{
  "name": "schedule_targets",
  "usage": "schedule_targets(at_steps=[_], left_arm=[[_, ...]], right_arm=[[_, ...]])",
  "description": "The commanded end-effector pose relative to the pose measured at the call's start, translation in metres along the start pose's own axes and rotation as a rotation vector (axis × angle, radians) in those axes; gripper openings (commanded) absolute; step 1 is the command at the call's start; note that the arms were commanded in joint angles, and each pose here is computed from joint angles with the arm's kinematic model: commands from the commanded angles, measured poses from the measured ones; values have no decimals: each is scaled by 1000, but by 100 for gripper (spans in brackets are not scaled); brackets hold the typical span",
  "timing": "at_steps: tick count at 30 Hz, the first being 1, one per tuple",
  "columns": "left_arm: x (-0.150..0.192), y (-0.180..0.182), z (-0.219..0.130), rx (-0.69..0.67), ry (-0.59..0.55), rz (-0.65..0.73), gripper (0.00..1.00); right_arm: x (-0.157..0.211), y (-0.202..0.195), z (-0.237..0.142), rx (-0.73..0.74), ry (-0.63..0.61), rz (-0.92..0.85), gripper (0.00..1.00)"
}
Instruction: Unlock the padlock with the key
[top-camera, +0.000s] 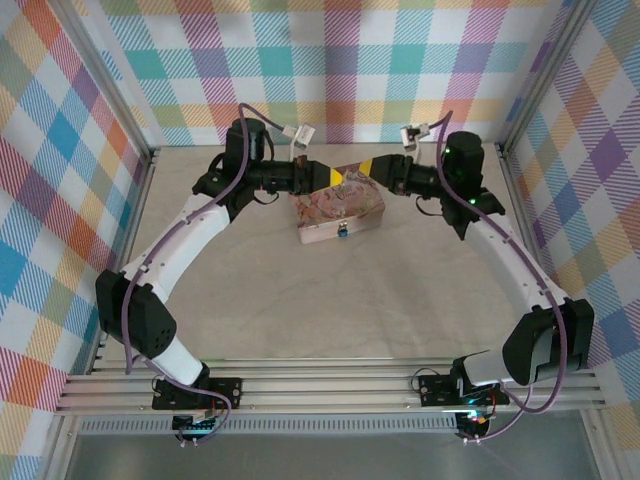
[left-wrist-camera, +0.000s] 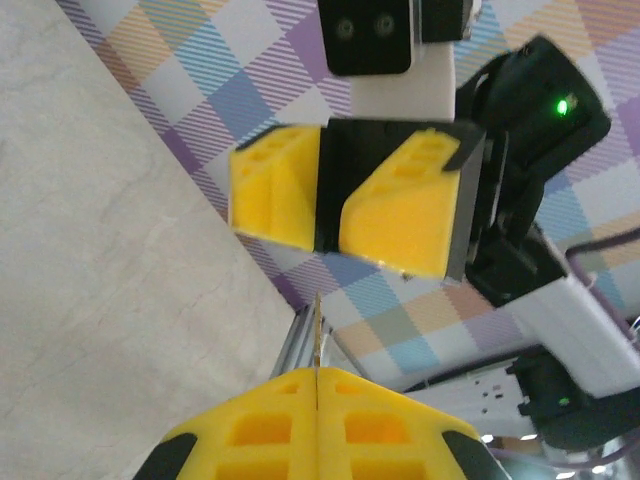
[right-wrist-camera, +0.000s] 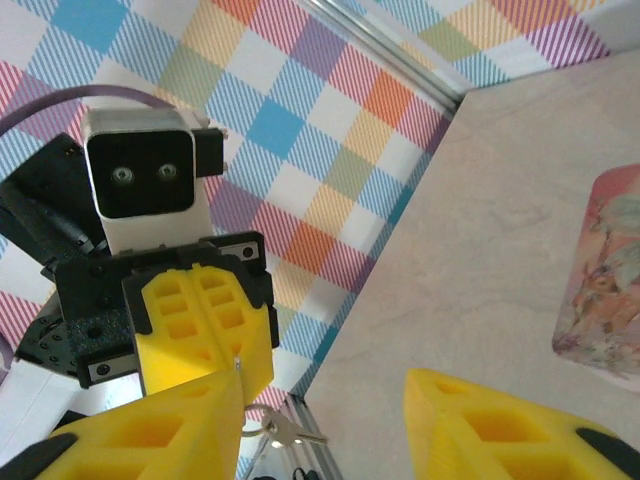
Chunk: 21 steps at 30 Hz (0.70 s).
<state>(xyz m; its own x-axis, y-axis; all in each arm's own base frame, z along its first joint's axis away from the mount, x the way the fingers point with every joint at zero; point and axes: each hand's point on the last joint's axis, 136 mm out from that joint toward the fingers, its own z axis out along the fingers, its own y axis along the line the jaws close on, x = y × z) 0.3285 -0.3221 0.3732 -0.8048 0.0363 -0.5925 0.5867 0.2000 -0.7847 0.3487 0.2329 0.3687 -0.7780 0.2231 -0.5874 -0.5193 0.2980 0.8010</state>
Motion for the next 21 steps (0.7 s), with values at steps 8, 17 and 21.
schedule_targets(at_steps=[8, 17, 21], left_arm=[[17, -5, 9, 78, 152, 30, 0], [17, -9, 10, 107, 174, 27, 0], [18, -8, 11, 104, 177, 22, 0]], right_arm=[[11, 28, 4, -140, 146, -2, 49], [23, 19, 16, -151, 225, 33, 44], [26, 20, 19, -171, 244, 37, 32]])
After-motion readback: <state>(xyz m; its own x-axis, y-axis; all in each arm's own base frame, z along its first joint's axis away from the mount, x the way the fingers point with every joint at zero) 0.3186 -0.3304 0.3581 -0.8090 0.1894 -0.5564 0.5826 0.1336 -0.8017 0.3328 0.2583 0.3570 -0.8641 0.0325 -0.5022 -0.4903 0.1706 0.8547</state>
